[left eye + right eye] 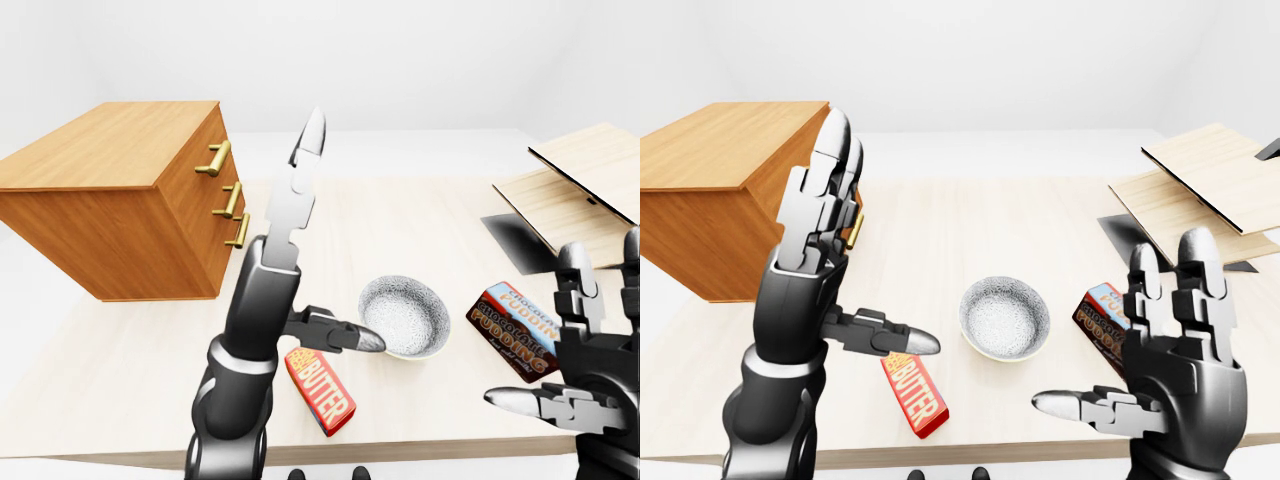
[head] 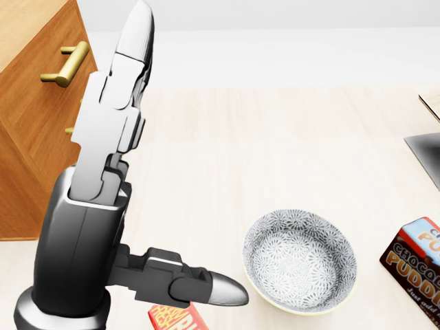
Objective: Close the top drawer of the cabinet and put the bowl on top of it.
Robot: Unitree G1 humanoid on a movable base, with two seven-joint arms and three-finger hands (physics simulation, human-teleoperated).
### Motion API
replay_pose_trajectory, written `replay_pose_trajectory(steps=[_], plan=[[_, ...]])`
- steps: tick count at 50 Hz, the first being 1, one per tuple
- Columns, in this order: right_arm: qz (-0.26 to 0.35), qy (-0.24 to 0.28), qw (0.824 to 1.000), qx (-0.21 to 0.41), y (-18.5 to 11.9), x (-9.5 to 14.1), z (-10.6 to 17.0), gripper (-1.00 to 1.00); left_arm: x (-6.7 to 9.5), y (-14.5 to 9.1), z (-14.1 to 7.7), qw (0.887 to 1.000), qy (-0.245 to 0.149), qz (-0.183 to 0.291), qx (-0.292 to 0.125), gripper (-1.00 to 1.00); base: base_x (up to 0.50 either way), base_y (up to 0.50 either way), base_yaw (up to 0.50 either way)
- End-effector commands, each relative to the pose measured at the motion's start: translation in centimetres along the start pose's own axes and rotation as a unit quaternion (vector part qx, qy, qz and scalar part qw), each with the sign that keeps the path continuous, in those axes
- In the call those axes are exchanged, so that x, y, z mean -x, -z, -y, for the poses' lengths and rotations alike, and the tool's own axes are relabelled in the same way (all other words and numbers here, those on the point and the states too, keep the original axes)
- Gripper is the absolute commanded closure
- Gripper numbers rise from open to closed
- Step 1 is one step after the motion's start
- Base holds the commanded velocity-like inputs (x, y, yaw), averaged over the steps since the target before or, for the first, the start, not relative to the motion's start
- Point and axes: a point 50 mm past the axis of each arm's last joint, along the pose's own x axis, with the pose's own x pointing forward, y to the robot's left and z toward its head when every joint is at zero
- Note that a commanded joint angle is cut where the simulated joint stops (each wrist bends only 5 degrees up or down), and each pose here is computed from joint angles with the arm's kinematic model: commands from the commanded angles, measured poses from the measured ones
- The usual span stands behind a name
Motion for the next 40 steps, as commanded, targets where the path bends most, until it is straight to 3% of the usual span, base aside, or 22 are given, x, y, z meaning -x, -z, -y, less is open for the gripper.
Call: replay_pose_trajectory(steps=[1, 21, 40], plan=[[0.024, 0.009, 1.0, 0.004, -0.8, 0.0, 0.6, -1.0, -0.2, -1.0, 0.8, 1.0, 0.015, 0.016, -0.022, -1.0, 0.0, 0.0, 0.0], [0.055, 0.015, 0.998, 0.013, -2.3, 0.1, 0.5, -1.0, -0.2, -1.1, 2.2, 0.997, 0.042, 0.004, -0.061, -1.0, 0.0, 0.0, 0.0], [0.032, 0.016, 0.999, 0.003, -1.0, 0.0, 1.0, -1.0, 0.6, -0.5, 4.0, 0.992, 0.071, -0.028, -0.096, -1.0, 0.0, 0.0, 0.0]])
